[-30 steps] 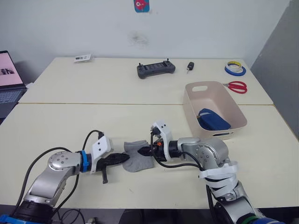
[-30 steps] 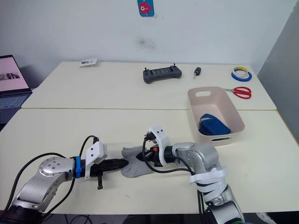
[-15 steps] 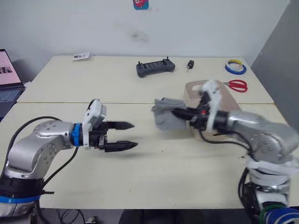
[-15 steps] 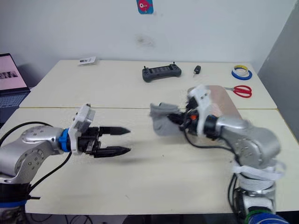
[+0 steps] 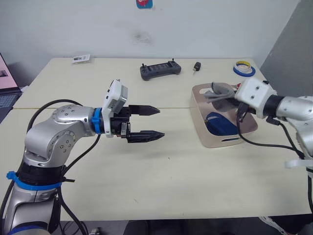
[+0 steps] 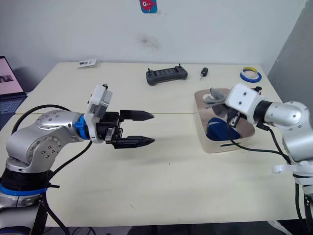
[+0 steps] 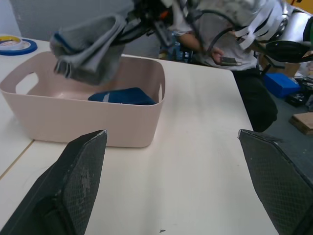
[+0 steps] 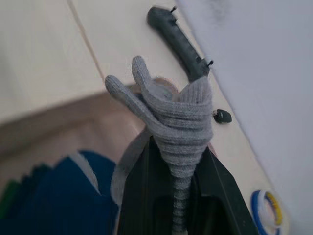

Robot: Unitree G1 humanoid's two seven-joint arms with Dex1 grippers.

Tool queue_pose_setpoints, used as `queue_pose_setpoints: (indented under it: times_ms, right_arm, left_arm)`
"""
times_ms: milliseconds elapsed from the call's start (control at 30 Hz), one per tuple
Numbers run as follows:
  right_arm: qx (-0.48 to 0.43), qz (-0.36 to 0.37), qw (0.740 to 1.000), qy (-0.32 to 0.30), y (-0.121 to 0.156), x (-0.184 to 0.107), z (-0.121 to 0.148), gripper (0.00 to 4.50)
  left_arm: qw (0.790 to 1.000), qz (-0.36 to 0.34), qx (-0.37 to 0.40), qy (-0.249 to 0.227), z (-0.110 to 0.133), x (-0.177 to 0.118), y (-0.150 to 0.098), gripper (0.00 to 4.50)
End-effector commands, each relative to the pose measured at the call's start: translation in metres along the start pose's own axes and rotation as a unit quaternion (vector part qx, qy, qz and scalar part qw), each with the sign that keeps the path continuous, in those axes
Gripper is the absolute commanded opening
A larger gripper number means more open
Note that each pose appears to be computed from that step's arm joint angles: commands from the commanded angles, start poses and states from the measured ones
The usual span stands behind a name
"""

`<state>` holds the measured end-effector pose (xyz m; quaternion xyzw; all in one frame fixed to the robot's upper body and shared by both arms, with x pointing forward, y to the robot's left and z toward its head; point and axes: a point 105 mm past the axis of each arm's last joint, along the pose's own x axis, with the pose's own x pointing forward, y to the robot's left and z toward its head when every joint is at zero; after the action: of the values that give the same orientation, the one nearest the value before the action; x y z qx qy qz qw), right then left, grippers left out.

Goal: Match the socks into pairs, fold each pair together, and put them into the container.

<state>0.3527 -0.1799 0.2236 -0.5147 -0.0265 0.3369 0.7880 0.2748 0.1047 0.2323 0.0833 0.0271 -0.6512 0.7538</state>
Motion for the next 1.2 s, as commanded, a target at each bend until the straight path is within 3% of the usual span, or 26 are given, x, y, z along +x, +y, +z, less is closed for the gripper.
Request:
queue_pose_setpoints:
  times_ms: [33,200,333,633,733,867,1000,1200]
  right_arm:
    - [-0.088,0.040,0.995,-0.019,0.005,0.004,0.001,0.00]
    - [-0.092,0.155,0.984,-0.008,0.028,-0.001,-0.014,0.00]
    - [-0.086,0.188,0.978,-0.002,0.025,-0.003,-0.015,0.00]
    - [-0.089,0.232,0.968,0.021,0.009,-0.022,-0.013,2.93]
    - [-0.076,0.245,0.966,0.032,0.004,-0.035,-0.010,2.93]
    - [-0.012,0.200,0.979,0.024,-0.015,-0.040,-0.004,2.93]
    - [0.040,0.163,0.986,0.011,-0.014,-0.033,-0.004,2.93]
    - [0.091,0.068,0.993,-0.035,-0.022,-0.040,0.005,2.93]
  left_arm:
    - [1.000,-0.010,0.029,-0.003,0.009,0.004,-0.006,4.46]
    - [0.999,-0.009,0.032,0.000,0.007,0.003,-0.007,4.46]
    - [0.999,-0.007,0.036,0.002,0.006,0.004,-0.006,4.46]
    - [0.999,-0.007,0.043,0.003,0.004,0.005,-0.004,4.50]
    - [0.999,-0.008,0.041,0.005,0.003,0.004,-0.005,4.50]
    - [0.999,-0.007,0.037,0.006,0.001,0.003,-0.005,4.50]
    - [0.999,-0.003,0.034,0.008,-0.002,0.001,-0.004,4.50]
    - [0.994,0.092,0.039,0.048,-0.021,-0.032,0.016,4.50]
